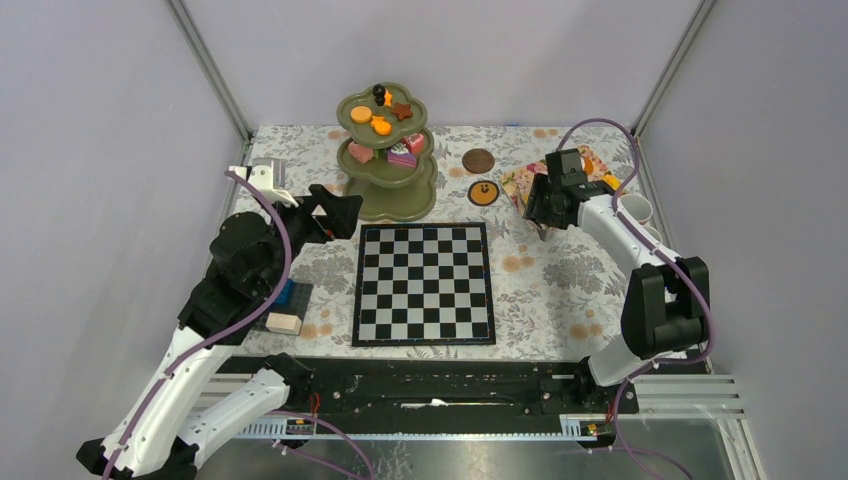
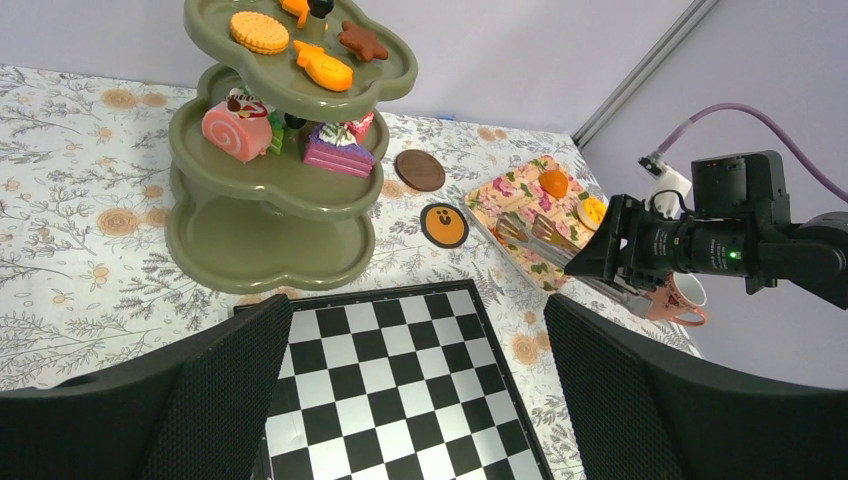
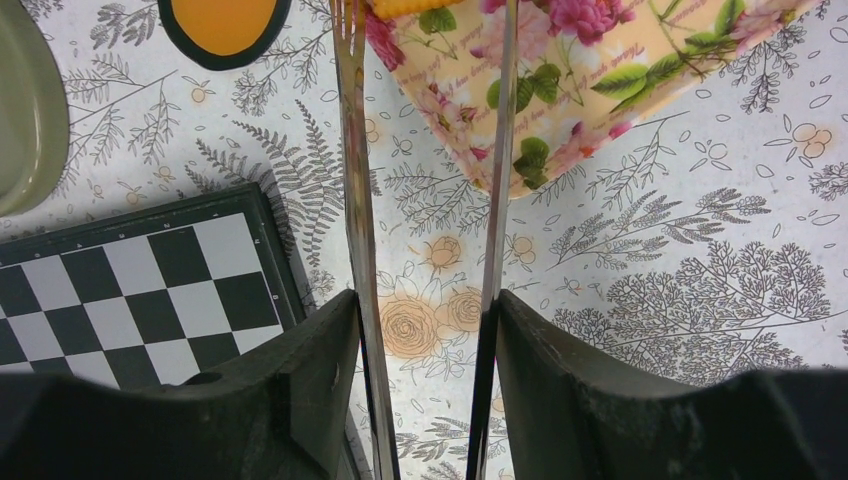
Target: Serve the afternoon tea
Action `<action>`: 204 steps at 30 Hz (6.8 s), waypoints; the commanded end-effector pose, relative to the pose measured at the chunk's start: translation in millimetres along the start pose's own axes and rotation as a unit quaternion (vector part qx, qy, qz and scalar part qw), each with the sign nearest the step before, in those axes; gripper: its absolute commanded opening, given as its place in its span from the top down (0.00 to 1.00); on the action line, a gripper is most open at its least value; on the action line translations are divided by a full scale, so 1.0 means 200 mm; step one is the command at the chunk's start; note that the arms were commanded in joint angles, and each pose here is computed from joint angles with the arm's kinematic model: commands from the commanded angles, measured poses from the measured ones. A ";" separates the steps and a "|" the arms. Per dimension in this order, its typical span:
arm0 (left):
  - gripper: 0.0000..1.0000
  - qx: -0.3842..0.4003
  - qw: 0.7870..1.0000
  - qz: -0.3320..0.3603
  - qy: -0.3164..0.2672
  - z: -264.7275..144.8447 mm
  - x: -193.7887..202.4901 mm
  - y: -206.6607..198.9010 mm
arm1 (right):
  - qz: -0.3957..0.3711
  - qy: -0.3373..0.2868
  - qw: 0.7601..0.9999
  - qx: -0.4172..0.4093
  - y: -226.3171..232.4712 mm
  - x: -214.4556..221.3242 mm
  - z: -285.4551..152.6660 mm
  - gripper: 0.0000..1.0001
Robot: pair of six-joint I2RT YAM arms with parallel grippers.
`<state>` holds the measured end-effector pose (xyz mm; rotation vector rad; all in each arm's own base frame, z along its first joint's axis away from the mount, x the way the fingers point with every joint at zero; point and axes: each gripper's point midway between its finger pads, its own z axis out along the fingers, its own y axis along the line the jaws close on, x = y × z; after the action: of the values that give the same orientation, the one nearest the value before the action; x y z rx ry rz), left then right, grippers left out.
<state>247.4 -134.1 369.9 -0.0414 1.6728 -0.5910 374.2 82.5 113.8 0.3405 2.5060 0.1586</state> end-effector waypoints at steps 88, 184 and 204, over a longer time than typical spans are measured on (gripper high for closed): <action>0.01 -0.008 0.999 -0.003 -0.050 -0.13 -0.15 0.01 | -0.048 -0.094 0.890 -0.444 1.38 -0.46 -0.88 0.70; 0.01 0.003 1.000 -0.001 -0.020 -0.03 -0.06 -0.01 | -0.096 -0.218 0.916 -0.323 0.83 -0.41 -0.94 0.49; 0.01 0.012 1.000 -0.010 -0.016 -0.02 -0.05 -0.03 | 0.103 -0.107 0.988 0.028 -0.38 -0.32 -0.15 0.49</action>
<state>245.5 -132.5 362.7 -0.0418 1.6922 -0.5819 360.2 12.6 127.7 0.5721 2.3653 0.2391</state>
